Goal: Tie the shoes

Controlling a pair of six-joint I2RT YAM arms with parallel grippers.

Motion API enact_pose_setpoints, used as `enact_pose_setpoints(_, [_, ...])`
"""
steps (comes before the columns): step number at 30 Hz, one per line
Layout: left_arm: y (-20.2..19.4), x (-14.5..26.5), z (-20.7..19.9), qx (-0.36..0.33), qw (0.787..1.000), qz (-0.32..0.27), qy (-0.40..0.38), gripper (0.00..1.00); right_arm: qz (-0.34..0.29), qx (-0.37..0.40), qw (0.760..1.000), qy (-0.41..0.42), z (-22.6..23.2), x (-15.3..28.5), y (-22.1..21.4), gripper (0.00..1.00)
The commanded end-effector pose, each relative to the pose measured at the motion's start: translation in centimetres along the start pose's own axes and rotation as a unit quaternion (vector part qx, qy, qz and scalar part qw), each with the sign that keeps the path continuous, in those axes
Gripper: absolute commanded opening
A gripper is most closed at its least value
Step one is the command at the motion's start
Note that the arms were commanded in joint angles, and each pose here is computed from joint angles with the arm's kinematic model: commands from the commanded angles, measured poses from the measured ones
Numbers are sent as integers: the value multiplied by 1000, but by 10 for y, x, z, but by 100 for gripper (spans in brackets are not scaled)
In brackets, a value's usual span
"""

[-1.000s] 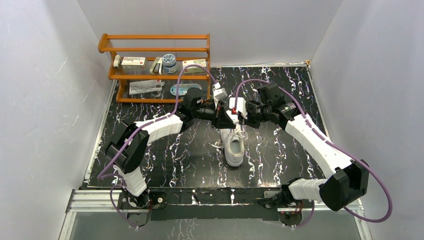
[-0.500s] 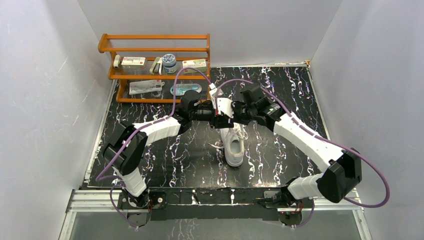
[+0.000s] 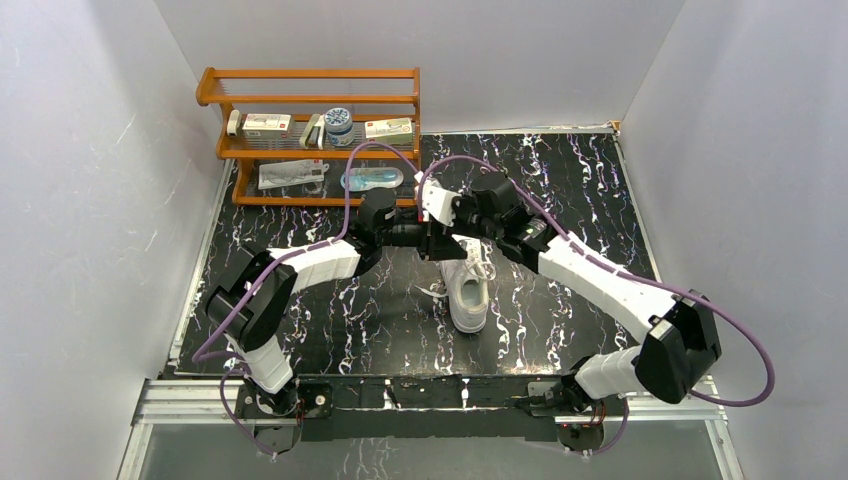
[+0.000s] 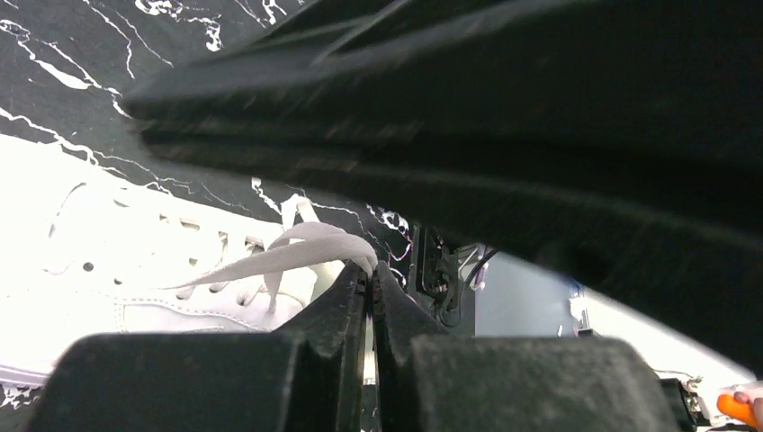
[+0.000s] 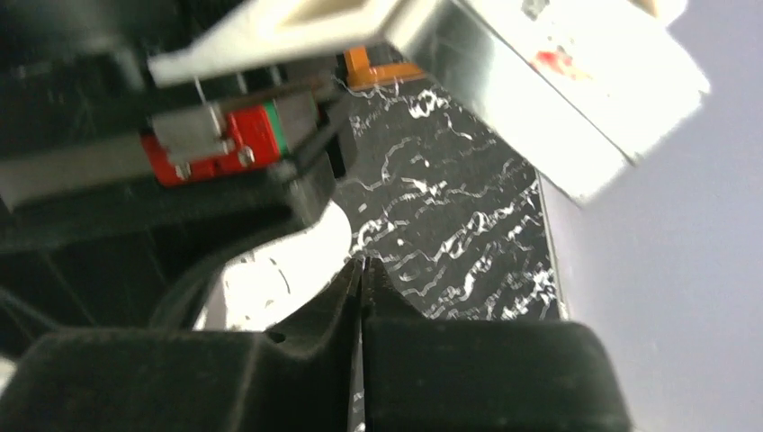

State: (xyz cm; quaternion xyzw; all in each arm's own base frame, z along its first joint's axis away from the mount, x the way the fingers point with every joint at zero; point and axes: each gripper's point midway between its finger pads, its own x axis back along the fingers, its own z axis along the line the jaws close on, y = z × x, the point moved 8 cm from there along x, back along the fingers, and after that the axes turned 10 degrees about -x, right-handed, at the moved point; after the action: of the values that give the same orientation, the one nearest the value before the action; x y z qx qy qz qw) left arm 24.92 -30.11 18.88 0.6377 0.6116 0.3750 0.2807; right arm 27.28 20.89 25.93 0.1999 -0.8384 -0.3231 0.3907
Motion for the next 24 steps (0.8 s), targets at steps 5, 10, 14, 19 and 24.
enact_pose_setpoints(5, [13, 1, -6, 5, 999, -32, -2, 0, -9, -227, 972, -67, -26, -12, 18, 29])
enact_pose_setpoints(10, [16, 3, -1, 54, 997, -51, 34, 0, 90, -367, 924, -57, -12, 37, -11, 54])
enact_pose_setpoints(14, [16, 3, 2, 83, 993, -63, 56, 0, 52, -412, 910, 19, 22, 71, -14, 58])
enact_pose_setpoints(19, [15, 0, 8, 128, 986, -66, 82, 0, 6, -489, 864, 125, 62, 77, -13, 48])
enact_pose_setpoints(24, [16, 0, 10, 167, 978, -50, 113, 0, -41, -542, 827, 145, 87, 55, -5, 50])
